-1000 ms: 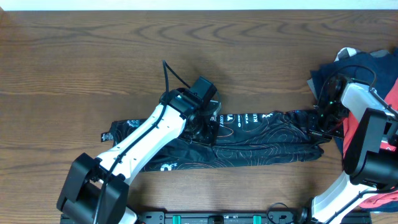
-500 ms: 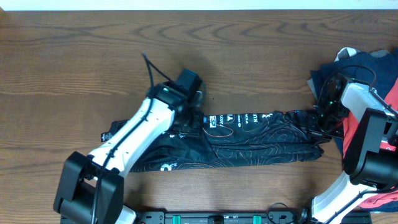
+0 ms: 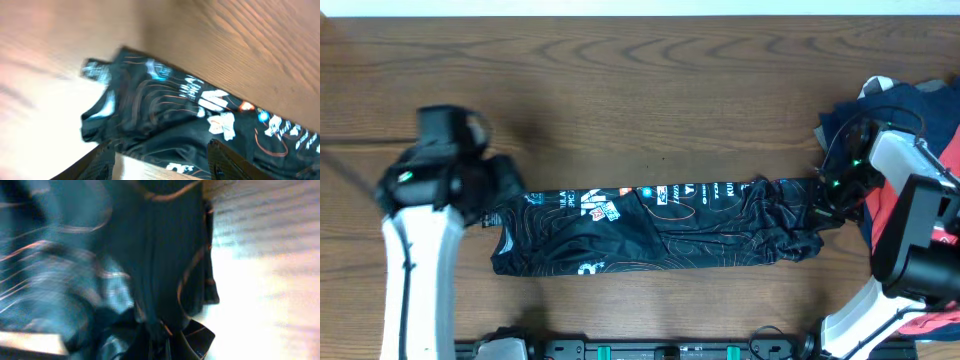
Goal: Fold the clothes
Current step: 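Move the right gripper to the strip's right end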
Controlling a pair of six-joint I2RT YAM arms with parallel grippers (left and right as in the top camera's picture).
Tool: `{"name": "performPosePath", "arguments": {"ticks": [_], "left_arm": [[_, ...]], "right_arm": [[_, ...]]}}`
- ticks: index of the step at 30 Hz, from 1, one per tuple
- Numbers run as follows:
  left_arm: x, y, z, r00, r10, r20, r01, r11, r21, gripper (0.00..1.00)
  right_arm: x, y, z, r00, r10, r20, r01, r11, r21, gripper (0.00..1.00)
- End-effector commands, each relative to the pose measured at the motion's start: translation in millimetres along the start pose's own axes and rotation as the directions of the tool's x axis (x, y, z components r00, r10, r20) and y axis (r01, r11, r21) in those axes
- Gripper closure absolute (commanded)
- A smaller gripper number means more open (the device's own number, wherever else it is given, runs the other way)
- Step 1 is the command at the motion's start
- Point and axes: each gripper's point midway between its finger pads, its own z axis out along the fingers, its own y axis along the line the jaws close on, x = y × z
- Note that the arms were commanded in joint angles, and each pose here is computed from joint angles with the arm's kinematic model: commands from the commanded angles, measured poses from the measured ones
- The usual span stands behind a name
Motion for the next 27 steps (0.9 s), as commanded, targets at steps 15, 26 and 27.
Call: {"name": "performPosePath", "arguments": {"ticks": [15,26,27], "left_arm": [[-5,16,-9,0.996,-0.091,0.022,0.091,0.996,-0.016,0.38],[-3,15,-7,0.996,-0.092,0.011,0.092,0.996,-0.012,0.38],[-2,14,-7,0.996,-0.092,0.008,0.092,0.996,-0.006,0.38]], "right_arm": [[50,143,-52,0.946,-0.26,0.195,0.256,0.965,0.046,0.99],[79,218,-28,0.9,-0.362,0.243,0.364,0.931,0.041,0.99],[81,222,-25,0.899,-0.364,0.243,0.365,0.93,0.04,0.99]]}}
